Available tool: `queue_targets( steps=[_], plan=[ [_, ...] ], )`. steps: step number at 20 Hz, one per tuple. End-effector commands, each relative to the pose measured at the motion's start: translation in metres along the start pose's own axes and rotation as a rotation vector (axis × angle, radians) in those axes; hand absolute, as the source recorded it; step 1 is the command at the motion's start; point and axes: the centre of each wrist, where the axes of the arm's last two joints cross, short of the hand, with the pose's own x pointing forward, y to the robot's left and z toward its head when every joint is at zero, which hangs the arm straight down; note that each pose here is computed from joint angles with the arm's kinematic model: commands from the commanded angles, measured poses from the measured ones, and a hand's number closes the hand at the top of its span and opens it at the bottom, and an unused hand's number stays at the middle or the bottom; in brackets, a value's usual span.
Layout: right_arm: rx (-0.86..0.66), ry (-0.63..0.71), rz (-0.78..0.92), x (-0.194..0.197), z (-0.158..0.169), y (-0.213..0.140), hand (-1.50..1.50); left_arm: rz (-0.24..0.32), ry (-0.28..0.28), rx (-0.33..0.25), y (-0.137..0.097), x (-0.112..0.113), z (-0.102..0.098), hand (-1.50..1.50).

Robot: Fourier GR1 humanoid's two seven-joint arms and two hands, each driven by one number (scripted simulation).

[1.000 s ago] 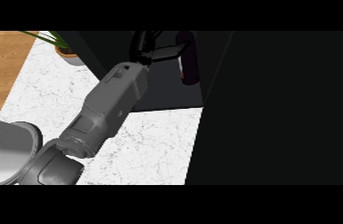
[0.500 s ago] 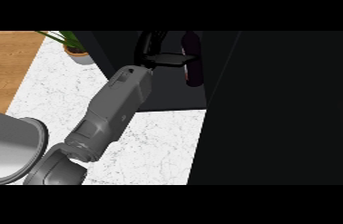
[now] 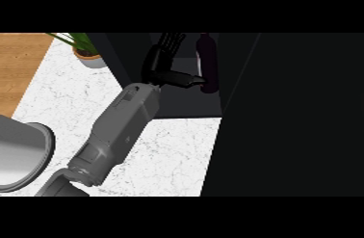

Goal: Pick up the wine, place it into the cabinet and close the cabinet

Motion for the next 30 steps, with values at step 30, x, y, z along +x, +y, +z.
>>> queue_targets(
  steps=[30],
  plan=[
    [0.182, 0.006, -0.043, 0.051, 0.009, -0.008, -1.5, 0.167, 0.011, 0.033, 0.05, 0.013, 0.207, -1.5]
  ],
)
